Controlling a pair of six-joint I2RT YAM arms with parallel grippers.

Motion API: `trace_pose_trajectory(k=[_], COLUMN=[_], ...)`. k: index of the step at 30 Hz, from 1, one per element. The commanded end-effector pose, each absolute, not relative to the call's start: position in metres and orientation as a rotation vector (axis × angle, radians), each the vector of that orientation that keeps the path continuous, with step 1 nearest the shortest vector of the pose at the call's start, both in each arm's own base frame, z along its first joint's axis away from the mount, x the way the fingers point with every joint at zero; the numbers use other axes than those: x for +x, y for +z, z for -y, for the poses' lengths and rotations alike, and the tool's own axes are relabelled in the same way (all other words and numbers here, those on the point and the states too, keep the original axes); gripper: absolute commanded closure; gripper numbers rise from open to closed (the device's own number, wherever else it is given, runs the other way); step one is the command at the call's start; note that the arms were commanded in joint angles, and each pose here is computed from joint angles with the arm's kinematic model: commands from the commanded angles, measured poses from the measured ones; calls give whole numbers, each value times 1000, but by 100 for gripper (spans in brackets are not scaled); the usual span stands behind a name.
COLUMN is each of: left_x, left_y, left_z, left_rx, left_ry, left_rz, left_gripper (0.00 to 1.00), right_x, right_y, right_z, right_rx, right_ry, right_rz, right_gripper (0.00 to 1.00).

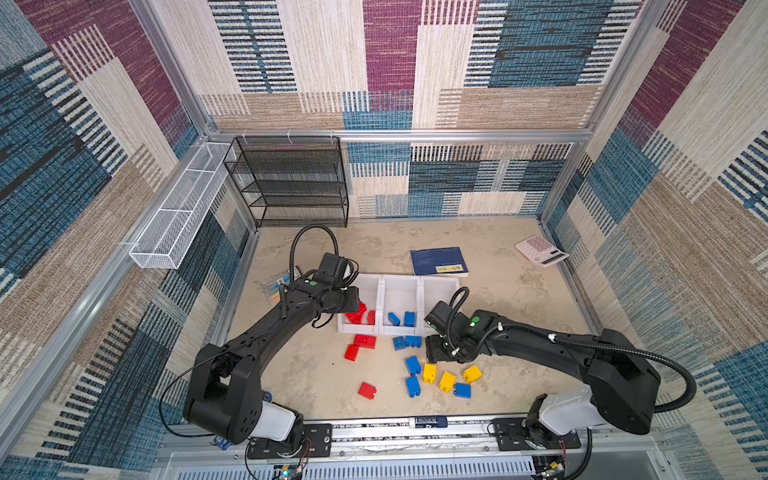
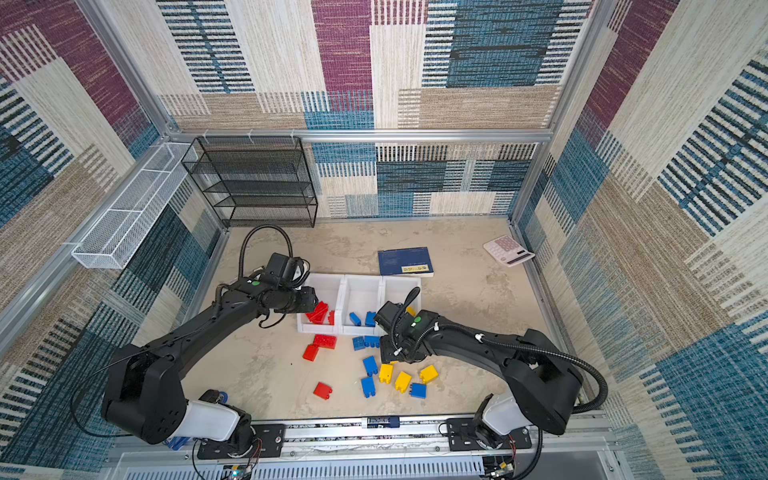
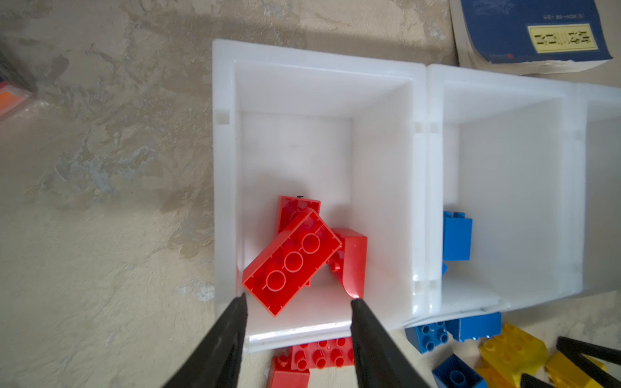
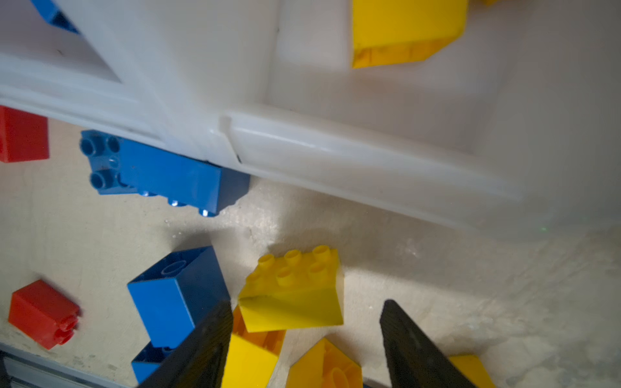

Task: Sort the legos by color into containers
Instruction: 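Lower the right gripper and grasp a yellow brick in front of the bins, then lift the yellow brick and drop it into the yellow bin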

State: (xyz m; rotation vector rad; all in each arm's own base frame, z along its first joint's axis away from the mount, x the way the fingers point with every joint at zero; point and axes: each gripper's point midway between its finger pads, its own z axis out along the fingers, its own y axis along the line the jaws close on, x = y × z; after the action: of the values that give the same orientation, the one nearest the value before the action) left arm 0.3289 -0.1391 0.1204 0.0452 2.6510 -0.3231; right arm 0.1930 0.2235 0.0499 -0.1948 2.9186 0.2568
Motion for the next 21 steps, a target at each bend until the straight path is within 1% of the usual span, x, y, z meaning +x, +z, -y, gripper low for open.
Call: trace_pose_trajectory(k=[1,6,14,21], left_x=[331,328,326,325], left_y=[122,118,117,117], left_z=[140,141,140,140], left_rx=[8,-15,-22,-34], left_ry=[-345,-365,-369,-371], left_rz=[-2630,-2633,-2635,-2638], left_gripper=[47,47,47,47], right_x=[194,194,196,203], right_y=[47,40,41,55], right_z=[-230,-230,-233,-229], right_rx=[-246,-288,-310,-309], right_ry=[244,190,188,158], right_rz=[-2921,-2934,-2931,-2890], right_gripper=[28,30,46,49])
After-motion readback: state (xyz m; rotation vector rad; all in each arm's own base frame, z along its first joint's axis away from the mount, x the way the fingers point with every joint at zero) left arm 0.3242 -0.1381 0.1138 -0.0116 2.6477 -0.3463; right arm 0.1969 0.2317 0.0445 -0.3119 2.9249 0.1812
